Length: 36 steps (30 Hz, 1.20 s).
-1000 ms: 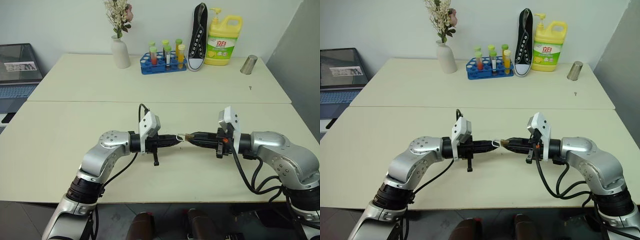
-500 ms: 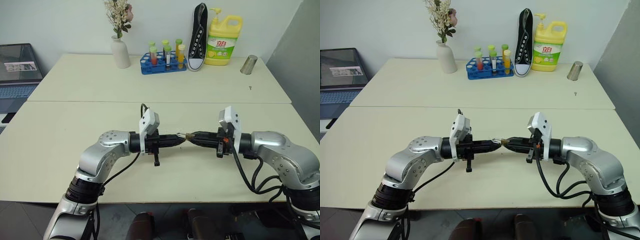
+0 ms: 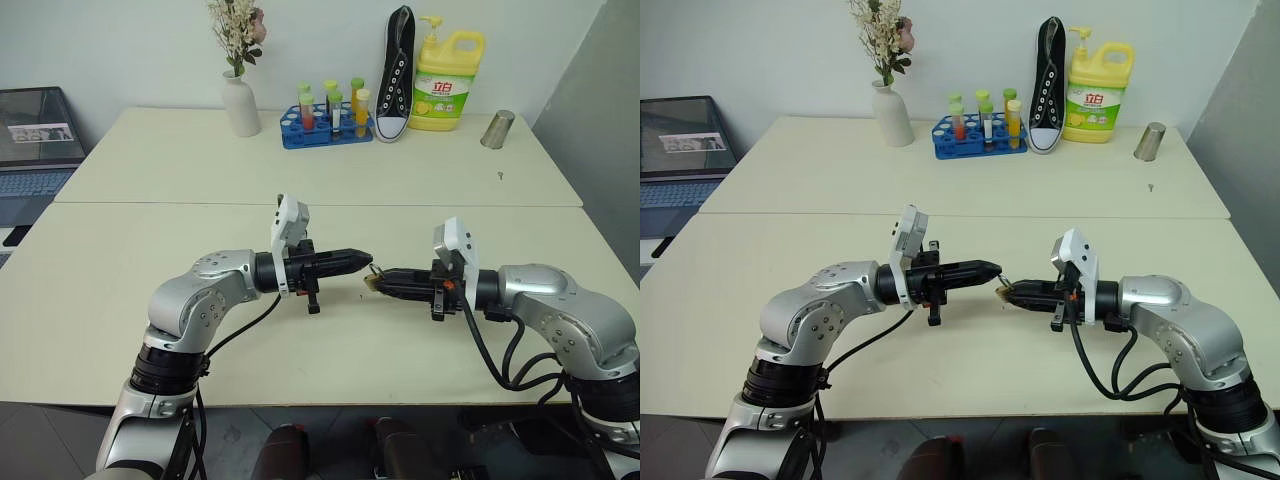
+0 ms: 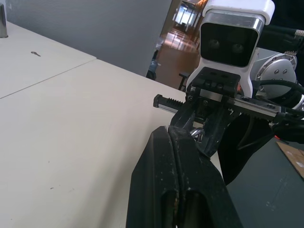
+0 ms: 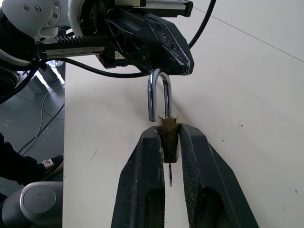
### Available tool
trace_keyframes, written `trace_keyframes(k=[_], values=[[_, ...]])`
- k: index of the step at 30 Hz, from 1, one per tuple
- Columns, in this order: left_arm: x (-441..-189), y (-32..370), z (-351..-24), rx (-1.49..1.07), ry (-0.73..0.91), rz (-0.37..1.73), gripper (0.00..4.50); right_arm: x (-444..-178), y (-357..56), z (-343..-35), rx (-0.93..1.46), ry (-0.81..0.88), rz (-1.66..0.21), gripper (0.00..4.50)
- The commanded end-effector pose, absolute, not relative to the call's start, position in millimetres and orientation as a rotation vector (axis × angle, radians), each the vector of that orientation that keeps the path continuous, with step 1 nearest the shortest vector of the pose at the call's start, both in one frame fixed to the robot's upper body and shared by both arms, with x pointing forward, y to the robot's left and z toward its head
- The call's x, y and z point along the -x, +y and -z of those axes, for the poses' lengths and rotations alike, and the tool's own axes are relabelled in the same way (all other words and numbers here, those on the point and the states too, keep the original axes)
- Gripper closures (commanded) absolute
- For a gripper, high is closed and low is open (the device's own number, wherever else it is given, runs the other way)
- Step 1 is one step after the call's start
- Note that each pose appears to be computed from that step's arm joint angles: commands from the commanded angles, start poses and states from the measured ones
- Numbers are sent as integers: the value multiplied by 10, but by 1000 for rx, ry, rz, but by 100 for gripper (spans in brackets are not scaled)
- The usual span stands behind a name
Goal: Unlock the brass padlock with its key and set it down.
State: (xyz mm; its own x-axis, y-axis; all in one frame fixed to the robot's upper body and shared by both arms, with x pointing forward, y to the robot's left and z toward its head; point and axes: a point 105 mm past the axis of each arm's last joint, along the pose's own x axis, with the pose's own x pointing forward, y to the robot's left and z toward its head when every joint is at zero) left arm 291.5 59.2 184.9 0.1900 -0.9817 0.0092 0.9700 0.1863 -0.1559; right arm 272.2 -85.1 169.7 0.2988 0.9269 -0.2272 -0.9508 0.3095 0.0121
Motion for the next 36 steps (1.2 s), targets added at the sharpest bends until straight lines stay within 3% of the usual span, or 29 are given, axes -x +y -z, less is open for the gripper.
trace_keyframes(k=[1,11,15,22,25,36], values=[[-2859,609,-1944,99,59,1391,450,-2690,-815,-1785,148,159,-1278,436],[-2957,769,-1863,-2,56,1318,450,-2683,-827,-1763,150,172,-1283,436],[-2978,1045,-1634,-450,25,1314,450,-2641,-864,-1713,161,224,-1308,436],[-2553,1225,-1441,-788,-2,1518,450,-2585,-873,-1547,177,375,-1399,436],[-2357,1193,-1406,-807,-17,1578,450,-2598,-811,-1377,178,488,-1451,436],[-2249,1296,-1235,-791,56,1539,450,-2824,-577,-1040,265,632,-1489,436]])
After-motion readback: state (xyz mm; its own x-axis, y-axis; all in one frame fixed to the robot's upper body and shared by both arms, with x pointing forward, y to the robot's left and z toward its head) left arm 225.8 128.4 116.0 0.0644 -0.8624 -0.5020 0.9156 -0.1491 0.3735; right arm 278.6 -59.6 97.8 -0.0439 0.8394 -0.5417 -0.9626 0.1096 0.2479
